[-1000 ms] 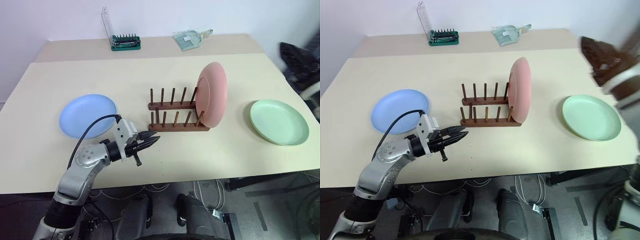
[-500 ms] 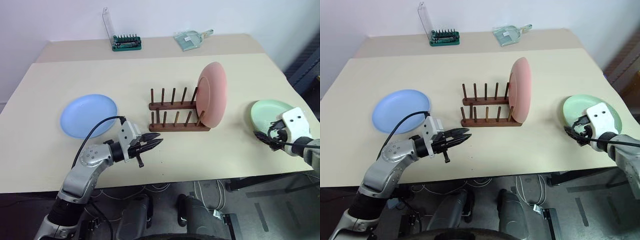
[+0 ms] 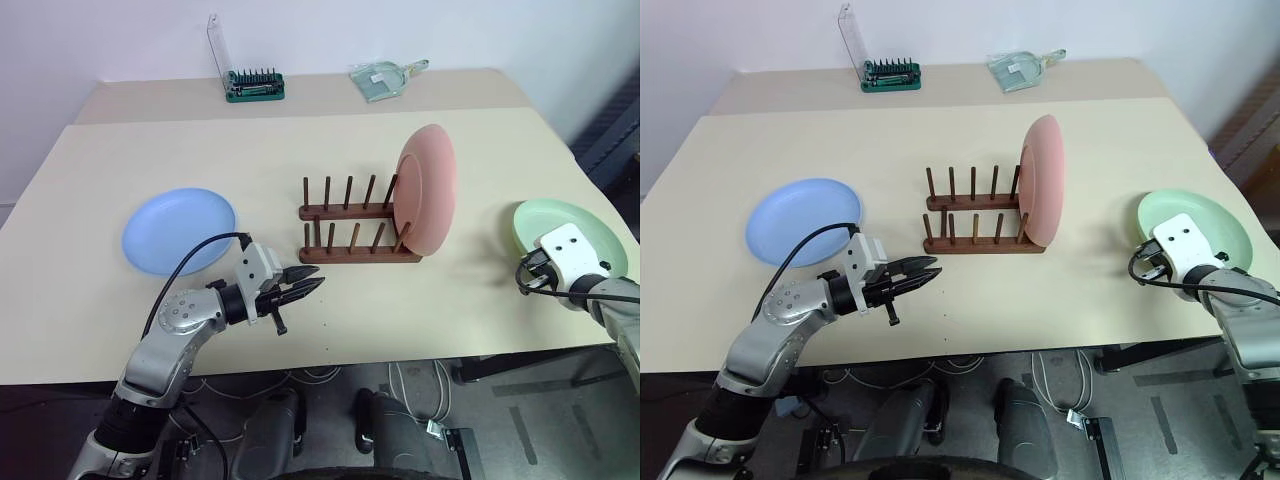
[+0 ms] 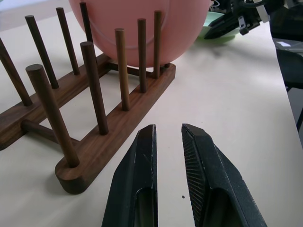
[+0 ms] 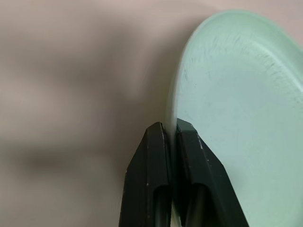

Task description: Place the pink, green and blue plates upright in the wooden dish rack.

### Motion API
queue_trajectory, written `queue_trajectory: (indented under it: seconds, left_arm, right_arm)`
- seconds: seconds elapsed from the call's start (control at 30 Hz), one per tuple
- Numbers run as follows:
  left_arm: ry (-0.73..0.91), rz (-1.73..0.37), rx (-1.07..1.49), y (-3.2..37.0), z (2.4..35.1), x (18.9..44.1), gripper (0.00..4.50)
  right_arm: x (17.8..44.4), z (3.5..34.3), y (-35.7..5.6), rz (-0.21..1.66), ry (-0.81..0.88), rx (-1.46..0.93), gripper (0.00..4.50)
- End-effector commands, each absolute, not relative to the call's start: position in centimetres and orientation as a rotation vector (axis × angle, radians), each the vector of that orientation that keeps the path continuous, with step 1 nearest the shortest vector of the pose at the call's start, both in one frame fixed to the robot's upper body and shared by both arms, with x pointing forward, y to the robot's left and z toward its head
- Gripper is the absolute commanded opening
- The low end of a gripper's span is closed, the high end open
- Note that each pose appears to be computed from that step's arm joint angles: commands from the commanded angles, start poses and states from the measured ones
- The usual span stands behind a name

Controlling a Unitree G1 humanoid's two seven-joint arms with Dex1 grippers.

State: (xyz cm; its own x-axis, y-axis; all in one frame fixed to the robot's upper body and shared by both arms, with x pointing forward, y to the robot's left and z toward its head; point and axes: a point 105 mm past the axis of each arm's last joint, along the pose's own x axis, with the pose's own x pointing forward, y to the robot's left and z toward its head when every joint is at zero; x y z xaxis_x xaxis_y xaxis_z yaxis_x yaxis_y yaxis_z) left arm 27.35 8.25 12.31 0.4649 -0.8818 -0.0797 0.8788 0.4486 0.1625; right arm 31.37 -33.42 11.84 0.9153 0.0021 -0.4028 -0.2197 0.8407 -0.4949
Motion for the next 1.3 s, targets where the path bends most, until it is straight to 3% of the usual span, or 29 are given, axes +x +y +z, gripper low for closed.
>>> queue_trajectory:
  seconds: [0.03,0.13,0.23,0.33,0.4,0.5,0.6,0.87,1.0,1.3]
  left_arm:
    - [-0.059,-1.099,0.206,8.0,13.2,27.2,0.85]
    - [-0.059,-1.105,0.206,7.9,13.3,27.2,0.85]
    - [-0.058,-1.109,0.207,7.9,13.3,27.2,0.85]
    - [-0.058,-1.111,0.205,7.8,13.3,27.2,0.85]
    - [-0.060,-1.110,0.204,7.7,13.3,27.1,0.85]
    - [-0.063,-1.107,0.202,7.8,13.3,27.0,0.85]
    - [-0.065,-1.100,0.200,8.2,13.3,26.8,0.85]
    - [-0.061,-1.065,0.207,9.1,13.3,26.9,0.85]
    - [-0.054,-1.061,0.206,9.3,13.1,26.8,0.85]
    - [-0.058,-1.057,0.211,9.2,13.5,26.6,0.85]
  right_arm:
    - [33.4,21.9,-32.2,0.039,-0.020,-0.574,0.02]
    - [33.4,29.0,-29.2,0.087,-0.313,-0.441,0.02]
    - [30.9,36.1,-24.5,0.308,-0.611,-0.203,0.02]
    - [28.8,38.4,-22.0,0.490,-0.709,-0.078,0.02]
    - [26.8,39.0,-19.0,0.705,-0.704,0.008,0.02]
    - [24.4,38.8,-15.0,0.975,-0.656,0.130,0.02]
    - [24.2,37.4,-12.3,1.101,-0.552,0.328,0.02]
    - [25.2,32.5,-9.3,1.103,-0.318,0.534,0.02]
    - [27.0,29.8,-9.4,0.997,-0.204,0.628,0.02]
    - [29.0,27.4,-10.0,0.862,-0.105,0.692,0.02]
